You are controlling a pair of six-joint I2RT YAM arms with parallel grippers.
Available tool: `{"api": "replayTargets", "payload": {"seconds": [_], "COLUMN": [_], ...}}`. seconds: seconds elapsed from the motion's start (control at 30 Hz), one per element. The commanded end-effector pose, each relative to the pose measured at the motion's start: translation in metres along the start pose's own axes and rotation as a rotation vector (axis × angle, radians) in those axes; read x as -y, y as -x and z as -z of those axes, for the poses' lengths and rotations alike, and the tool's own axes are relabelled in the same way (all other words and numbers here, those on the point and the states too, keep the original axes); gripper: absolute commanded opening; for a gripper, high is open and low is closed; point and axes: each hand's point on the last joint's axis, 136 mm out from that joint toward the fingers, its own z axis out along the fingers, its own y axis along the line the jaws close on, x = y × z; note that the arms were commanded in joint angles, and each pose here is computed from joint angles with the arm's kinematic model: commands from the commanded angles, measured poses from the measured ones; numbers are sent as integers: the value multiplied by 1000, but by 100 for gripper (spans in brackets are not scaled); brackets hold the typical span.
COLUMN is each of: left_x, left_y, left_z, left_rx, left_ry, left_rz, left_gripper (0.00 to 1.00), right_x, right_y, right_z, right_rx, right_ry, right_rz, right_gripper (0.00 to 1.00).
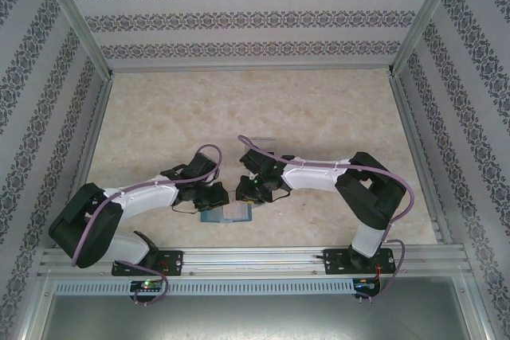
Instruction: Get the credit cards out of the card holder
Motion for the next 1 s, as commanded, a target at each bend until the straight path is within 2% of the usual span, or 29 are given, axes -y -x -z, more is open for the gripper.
{"api": "replayTargets", "payload": {"seconds": [0.0, 0.7, 0.97], "left_x": [5, -19, -14], "left_y": [2, -2, -1], "left_z": [10, 53, 56], "left_rx": [22, 36, 37], "left_ry": [-12, 179, 174], "left_rz": [-37, -118, -112], "left_gripper": [15, 11, 11], "right_x": [18, 19, 17], "right_y": [-8, -9, -9], "right_z": [-10, -11, -11], "right_rx": [-26, -24, -24], "right_ry": [-82, -99, -98], "right_rz": [-7, -2, 4], "right_gripper": [27, 27, 27]}}
